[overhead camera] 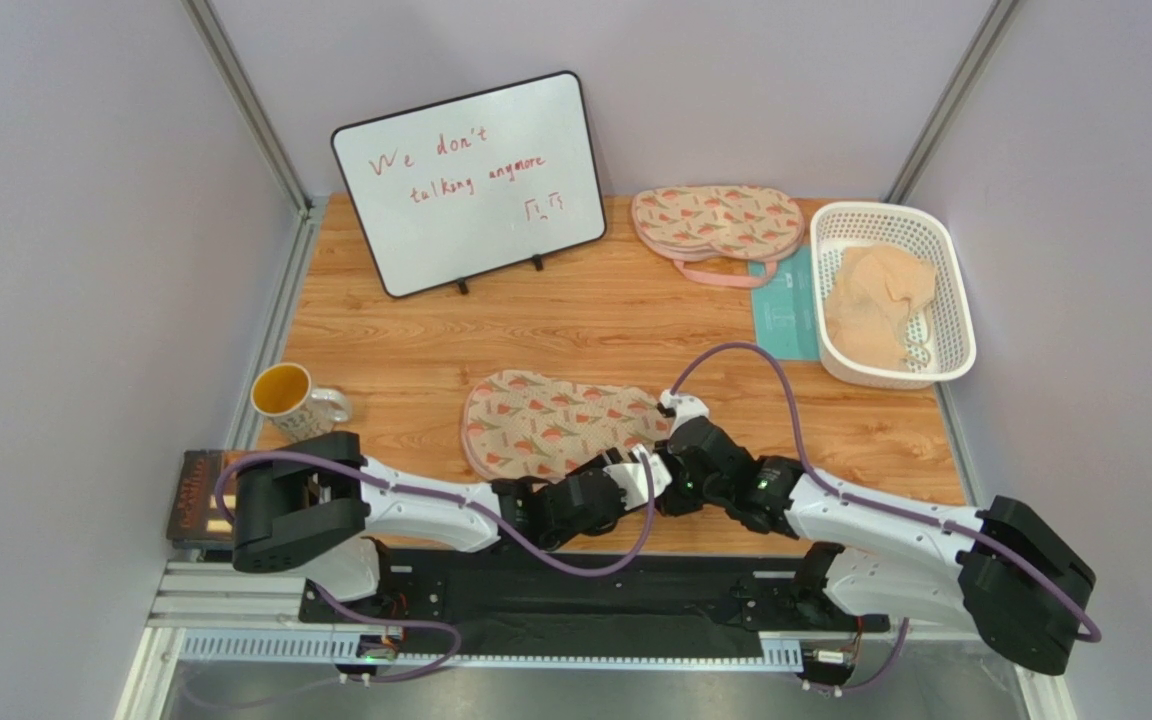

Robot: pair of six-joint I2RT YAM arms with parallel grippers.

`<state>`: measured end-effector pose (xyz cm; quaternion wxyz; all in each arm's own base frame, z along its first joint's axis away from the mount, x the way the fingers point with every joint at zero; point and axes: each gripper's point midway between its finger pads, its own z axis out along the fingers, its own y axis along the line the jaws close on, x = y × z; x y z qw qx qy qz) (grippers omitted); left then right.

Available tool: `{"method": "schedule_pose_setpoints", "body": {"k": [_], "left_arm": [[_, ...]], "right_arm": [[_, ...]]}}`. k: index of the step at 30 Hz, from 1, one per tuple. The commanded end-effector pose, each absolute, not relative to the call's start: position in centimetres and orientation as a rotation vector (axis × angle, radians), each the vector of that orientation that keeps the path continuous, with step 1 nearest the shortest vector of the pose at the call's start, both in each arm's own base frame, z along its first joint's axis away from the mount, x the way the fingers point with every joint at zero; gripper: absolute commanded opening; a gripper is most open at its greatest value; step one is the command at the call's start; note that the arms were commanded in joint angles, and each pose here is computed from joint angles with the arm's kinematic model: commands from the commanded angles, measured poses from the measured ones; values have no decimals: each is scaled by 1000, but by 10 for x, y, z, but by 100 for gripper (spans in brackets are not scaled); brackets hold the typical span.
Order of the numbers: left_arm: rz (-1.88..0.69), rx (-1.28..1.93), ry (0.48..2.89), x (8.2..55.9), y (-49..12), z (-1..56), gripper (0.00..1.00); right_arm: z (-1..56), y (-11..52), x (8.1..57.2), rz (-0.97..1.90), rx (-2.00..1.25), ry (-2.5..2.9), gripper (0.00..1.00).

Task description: Unzip the laundry bag and remove the bra

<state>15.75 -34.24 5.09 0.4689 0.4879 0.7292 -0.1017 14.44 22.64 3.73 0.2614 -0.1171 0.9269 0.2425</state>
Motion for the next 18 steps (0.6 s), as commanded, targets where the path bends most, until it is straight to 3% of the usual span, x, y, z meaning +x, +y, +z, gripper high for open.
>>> {"method": "schedule_pose_setpoints", "body": {"k": [1, 3, 7, 9, 18], "left_arm": [[-233, 1117, 1779, 165, -346, 61, 37], [-220, 1110, 1787, 166, -344, 59, 24], [-214, 1101, 1803, 166, -343, 55, 11], [-213, 1102, 1811, 165, -342, 54, 0], [-204, 1044, 1854, 161, -313, 53, 0]], "right_arm": [[53, 241, 152, 719, -321, 2459, 0], [53, 242, 151, 720, -324, 2457, 0], [53, 242, 152, 722, -318, 2457, 0], [51, 241, 152, 716, -318, 2460, 0], [47, 230, 159, 654, -270, 2478, 0]]}}
